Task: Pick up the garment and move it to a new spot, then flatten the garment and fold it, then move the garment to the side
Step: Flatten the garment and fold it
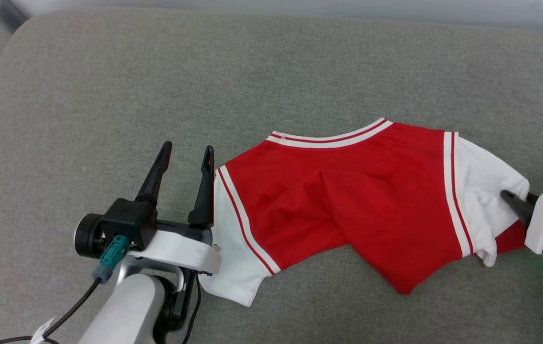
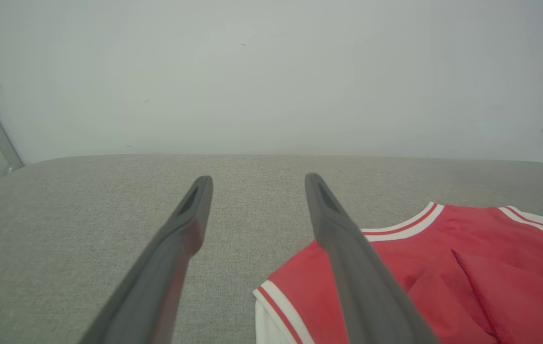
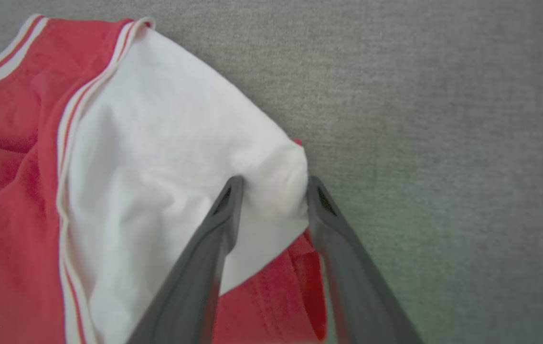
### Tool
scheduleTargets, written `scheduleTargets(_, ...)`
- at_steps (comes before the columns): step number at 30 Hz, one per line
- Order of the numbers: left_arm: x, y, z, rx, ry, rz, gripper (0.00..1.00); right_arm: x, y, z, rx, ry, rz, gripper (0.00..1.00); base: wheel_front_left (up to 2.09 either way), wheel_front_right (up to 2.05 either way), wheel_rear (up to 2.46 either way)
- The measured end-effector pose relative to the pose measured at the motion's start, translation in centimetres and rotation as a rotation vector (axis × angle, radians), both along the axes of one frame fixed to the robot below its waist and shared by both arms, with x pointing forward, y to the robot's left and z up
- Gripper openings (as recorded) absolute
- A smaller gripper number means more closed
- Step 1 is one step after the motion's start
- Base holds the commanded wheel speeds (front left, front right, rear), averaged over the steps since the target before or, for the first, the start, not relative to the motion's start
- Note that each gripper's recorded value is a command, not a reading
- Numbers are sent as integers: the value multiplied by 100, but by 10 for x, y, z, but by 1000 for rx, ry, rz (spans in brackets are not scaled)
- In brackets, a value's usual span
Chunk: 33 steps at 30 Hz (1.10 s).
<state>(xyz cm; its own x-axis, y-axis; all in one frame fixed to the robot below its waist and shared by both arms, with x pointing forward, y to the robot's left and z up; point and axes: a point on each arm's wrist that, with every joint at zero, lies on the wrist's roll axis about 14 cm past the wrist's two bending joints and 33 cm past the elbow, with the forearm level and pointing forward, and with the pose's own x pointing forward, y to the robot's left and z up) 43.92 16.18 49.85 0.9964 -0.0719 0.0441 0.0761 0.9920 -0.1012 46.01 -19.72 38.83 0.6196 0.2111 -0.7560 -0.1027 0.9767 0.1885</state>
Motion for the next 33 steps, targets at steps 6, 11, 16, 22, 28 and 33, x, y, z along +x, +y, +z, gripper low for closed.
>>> scheduleTargets(6,3,-1,5,-2,-17,3,100,12,0,29,-41,-105,48,0,0,0,0)
scheduleTargets(11,3,-7,6,-2,-24,-17,100,22,-13,71,-73,-239,38,0,0,0,0)
scheduleTargets(16,3,-17,7,-3,-30,-49,100,-3,-96,83,-128,-232,-193,0,0,0,0)
scheduleTargets(22,3,-21,3,1,-13,-64,100,-63,-143,27,-94,-54,-395,0,0,0,0)
scheduleTargets(28,2,-20,-6,0,24,-64,100,-82,-137,-7,-71,-65,-441,100,0,0,0)
scheduleTargets(33,-4,-16,-7,7,38,-59,100,-67,-148,22,-137,-287,-448,100,0,0,0)
